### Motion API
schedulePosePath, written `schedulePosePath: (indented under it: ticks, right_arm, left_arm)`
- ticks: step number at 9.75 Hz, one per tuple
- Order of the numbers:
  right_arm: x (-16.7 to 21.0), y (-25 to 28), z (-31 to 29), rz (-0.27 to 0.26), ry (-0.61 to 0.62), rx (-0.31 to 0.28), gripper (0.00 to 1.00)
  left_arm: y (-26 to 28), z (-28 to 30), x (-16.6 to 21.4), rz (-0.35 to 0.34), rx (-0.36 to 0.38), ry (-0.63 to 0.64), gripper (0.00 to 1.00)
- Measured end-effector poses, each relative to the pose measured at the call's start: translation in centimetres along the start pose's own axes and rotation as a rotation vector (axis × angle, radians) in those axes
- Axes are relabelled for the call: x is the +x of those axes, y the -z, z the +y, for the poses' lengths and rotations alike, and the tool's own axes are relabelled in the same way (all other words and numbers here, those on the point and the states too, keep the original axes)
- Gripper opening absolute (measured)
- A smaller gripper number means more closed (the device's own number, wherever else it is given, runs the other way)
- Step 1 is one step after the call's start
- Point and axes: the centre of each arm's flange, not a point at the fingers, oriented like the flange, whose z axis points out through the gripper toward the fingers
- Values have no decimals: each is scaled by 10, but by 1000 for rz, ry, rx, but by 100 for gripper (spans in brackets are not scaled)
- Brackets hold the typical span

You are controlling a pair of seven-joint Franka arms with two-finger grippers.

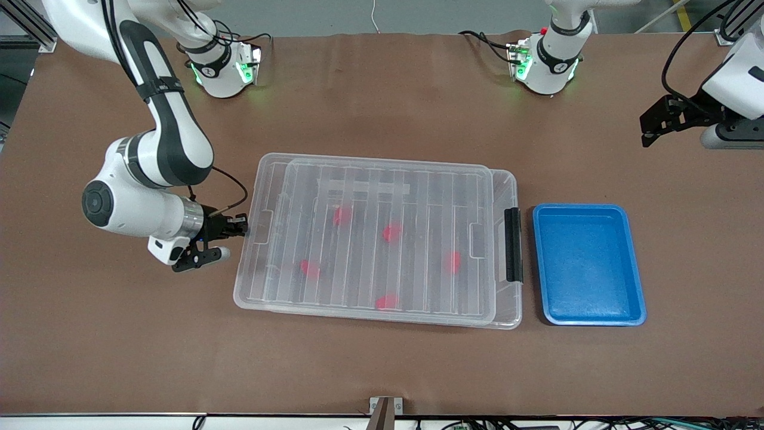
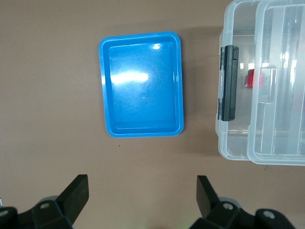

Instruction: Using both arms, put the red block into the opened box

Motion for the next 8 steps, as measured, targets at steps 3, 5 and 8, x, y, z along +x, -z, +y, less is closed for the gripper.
schedulePosePath:
  ticks: [3, 5, 8]
  right_arm:
    - [1, 5, 6, 4, -13, -2, 17]
    - [-1, 52, 31, 34, -40, -53, 48]
    - [-52, 200, 57, 151, -232, -181, 93]
  left_arm:
    - [2, 0, 0, 6, 0, 1, 100]
    - [3, -2, 0, 6, 0, 3, 100]
    - [2, -2, 0, 6, -1, 3, 100]
